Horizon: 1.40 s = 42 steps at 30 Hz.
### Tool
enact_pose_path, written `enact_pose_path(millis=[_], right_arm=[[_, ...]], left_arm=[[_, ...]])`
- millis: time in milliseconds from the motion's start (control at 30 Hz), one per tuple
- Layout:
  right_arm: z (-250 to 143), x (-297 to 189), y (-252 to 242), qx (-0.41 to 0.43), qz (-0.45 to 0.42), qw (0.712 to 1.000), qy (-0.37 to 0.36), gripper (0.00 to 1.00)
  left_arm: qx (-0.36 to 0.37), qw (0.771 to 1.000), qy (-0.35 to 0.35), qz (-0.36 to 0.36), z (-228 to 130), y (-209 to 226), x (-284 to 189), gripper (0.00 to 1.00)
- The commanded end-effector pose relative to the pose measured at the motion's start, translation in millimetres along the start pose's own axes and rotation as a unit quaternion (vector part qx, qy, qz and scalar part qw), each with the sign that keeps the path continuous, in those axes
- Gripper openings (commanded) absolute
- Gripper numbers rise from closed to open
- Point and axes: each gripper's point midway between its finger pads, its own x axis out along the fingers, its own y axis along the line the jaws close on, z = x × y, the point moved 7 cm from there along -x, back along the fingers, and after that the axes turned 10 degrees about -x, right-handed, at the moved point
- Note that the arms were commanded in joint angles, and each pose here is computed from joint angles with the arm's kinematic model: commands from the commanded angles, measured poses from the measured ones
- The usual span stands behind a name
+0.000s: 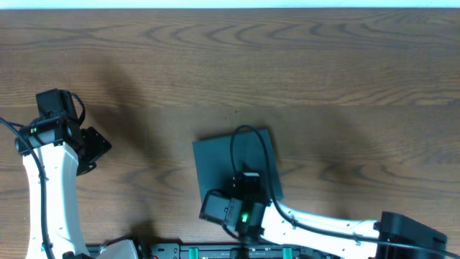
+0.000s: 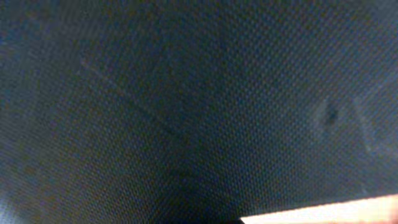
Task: Pack container
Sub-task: 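Lower the right gripper to the box's front edge and push it backward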
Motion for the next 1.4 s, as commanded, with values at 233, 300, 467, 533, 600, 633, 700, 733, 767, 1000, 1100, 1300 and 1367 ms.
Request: enact_pose_path(millis=[233,300,467,533,600,633,700,733,767,1000,1100,1300,1367], right_arm=[[57,39,13,-0.042,0.037,0.997,-0.062,0.01],[67,42,18,-0.045,0.059,0.995,-0.074,0.01],[91,43,14,-0.033,0.075,0.991,-0.102,0.01],[104,44,9,-0.021,0.075,0.99,-0.118,0.01],[116,43,4,-0.011,0.074,0.988,-0.135,0.01],[122,43,1,-0.003,0.078,0.987,-0.142,0.01],[133,42,-3,0.015,0.09,0.984,-0.152,0.01],[138,42,-3,0.021,0.098,0.983,-0.156,0.01],[141,41,-3,0.026,0.109,0.981,-0.158,0.01],[153,31,17,0.03,0.209,0.964,-0.158,0.01],[155,26,25,0.033,0.231,0.958,-0.168,0.01],[167,21,24,0.047,0.223,0.95,-0.212,0.01],[169,22,22,0.048,0.216,0.951,-0.217,0.01]], left_arm=[[0.0,1.0,-0.003,0.009,2,2,0,0.95],[0.0,1.0,-0.003,0.009,2,2,0,0.95],[0.0,1.0,-0.003,0.009,2,2,0,0.95],[0.0,1.0,-0.003,0.009,2,2,0,0.95],[0.0,1.0,-0.003,0.009,2,2,0,0.95],[0.0,1.0,-0.003,0.009,2,2,0,0.95],[0.0,1.0,-0.003,0.009,2,2,0,0.95],[0.0,1.0,-0.003,0.009,2,2,0,0.95],[0.0,1.0,-0.003,0.009,2,2,0,0.95],[0.0,1.0,-0.003,0.009,2,2,0,0.95],[0.0,1.0,-0.003,0.009,2,2,0,0.95],[0.0,1.0,-0.003,0.009,2,2,0,0.95],[0.0,1.0,-0.003,0.009,2,2,0,0.95]])
